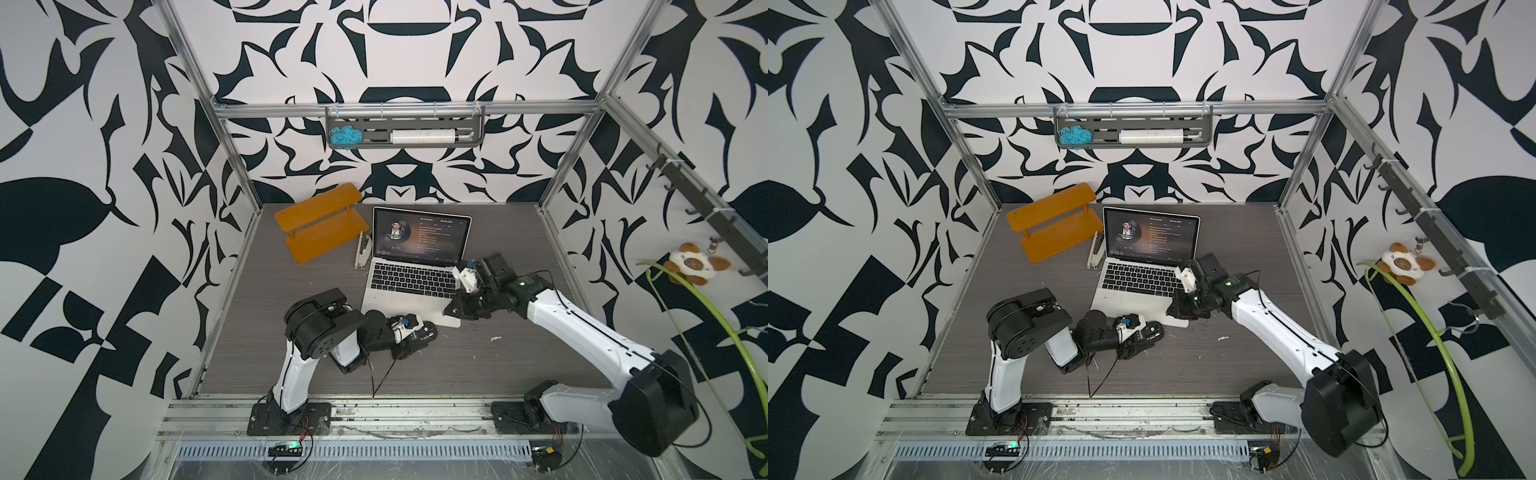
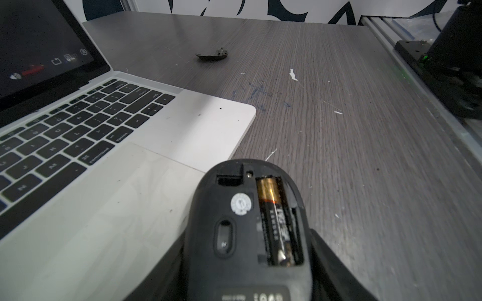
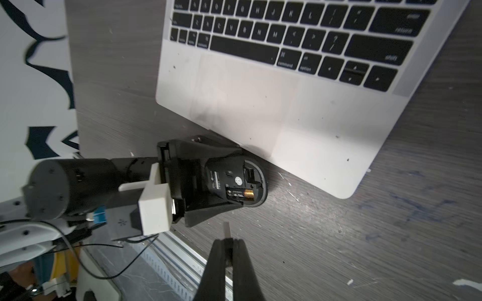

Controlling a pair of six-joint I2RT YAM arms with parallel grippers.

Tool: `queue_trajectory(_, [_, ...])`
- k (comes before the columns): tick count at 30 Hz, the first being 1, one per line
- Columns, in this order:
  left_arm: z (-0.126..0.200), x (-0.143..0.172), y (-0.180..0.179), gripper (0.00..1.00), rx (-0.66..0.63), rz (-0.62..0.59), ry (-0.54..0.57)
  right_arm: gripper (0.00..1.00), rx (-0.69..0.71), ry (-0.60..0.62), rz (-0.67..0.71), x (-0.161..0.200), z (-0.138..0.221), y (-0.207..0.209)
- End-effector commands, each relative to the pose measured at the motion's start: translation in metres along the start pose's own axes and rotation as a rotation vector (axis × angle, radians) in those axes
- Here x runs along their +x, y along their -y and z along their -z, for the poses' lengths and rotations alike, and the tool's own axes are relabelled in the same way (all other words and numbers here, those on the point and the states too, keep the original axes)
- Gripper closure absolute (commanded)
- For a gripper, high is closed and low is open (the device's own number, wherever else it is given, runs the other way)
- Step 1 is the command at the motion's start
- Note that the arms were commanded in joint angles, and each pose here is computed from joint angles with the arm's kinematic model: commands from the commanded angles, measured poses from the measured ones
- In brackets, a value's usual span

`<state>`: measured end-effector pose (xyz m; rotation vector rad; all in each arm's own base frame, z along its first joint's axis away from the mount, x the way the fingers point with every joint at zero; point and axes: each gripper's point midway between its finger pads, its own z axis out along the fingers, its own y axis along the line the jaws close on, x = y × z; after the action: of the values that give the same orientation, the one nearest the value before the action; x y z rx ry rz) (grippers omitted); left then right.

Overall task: Remove the wireless mouse receiver from the laptop
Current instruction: Adjust the mouse at the center of the board, then insert the USB plug into the mouse.

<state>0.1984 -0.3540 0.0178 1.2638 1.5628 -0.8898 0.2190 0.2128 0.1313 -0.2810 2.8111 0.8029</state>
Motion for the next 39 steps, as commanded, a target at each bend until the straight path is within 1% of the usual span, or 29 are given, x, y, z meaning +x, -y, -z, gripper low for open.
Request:
queue_trajectory(1, [0.007, 0.061, 0.024, 0.57, 0.081, 0.143, -0.23, 1.0, 0.112, -0.043, 0.076, 0.006, -0.005, 0.002])
queue_trajectory(5, [0.007, 0.054, 0.031, 0.59, 0.098, 0.131, -0.232, 1.0, 0.174, -0.086, 0.088, 0.011, -0.019, 0.01])
queue_trajectory(9, [-0.002, 0.057, 0.048, 0.62, 0.143, 0.099, -0.279, 1.0, 0.246, -0.113, 0.09, 0.02, -0.026, 0.026])
queue_trajectory(12, [-0.009, 0.062, 0.057, 0.63, 0.168, 0.077, -0.311, 1.0, 0.258, -0.133, 0.085, 0.029, -0.03, 0.033])
queue_trajectory(15, [-0.011, 0.064, 0.058, 0.64, 0.174, 0.078, -0.324, 1.0, 0.273, -0.149, 0.082, 0.036, -0.034, 0.041])
queue_trajectory(22, [-0.012, 0.065, 0.059, 0.66, 0.18, 0.081, -0.335, 1.0, 0.291, -0.189, 0.089, 0.045, -0.043, 0.05])
queue_trajectory(33, [-0.011, 0.068, 0.059, 0.66, 0.179, 0.083, -0.347, 1.0, 0.276, -0.184, 0.107, 0.033, -0.054, 0.046])
queue_trajectory(39, [-0.012, 0.071, 0.059, 0.66, 0.185, 0.085, -0.359, 1.0, 0.268, -0.175, 0.11, 0.028, -0.054, 0.042])
